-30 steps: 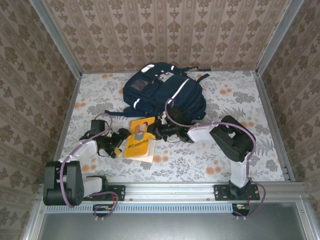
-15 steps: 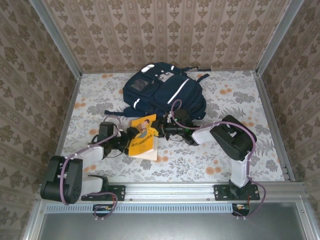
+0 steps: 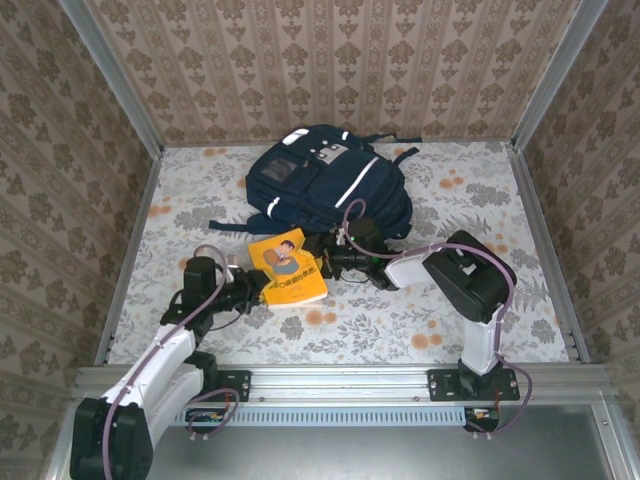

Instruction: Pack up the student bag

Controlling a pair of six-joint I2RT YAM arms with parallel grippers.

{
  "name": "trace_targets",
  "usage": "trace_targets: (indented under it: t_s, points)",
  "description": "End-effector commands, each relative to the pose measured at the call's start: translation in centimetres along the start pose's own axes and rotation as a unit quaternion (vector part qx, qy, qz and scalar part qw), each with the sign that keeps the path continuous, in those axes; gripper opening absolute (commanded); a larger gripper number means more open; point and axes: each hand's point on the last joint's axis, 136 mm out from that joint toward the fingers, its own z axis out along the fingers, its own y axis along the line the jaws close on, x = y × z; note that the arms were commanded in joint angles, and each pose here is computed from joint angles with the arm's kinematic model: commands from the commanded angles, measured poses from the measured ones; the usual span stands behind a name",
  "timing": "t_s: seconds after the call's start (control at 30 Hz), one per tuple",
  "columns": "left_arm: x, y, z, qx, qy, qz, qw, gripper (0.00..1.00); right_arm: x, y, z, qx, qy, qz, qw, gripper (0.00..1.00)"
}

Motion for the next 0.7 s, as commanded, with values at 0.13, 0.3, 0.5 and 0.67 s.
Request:
trace_targets:
  t_s: [0.13,0.3,0.5,0.67]
  points:
    - [0.4,0.0,-0.6,-0.008,0.005,0.003,1.0,0.0,1.2,6.4,-3.0,0.026,-0.024,-0.143,0.989,0.67]
    - [0.9,-3.8,-2.0,0.016,0.012,0.081,0.997,0.0,-0.3,6.2,-8.4,0.186,-0.099,-0.266,0.941,0.77]
    - [1.3,-11.8,-4.0,0.069,0.009,0.262,0.962,0.0,-0.9,8.1,-12.7,0.218,-0.119,-0.332,0.91,0.88]
    - [0.4,-17.7,-4.8,0.079,-0.024,0.358,0.93,0.0,-0.3,10.7,-14.7,0.172,-0.129,-0.329,0.919,0.89]
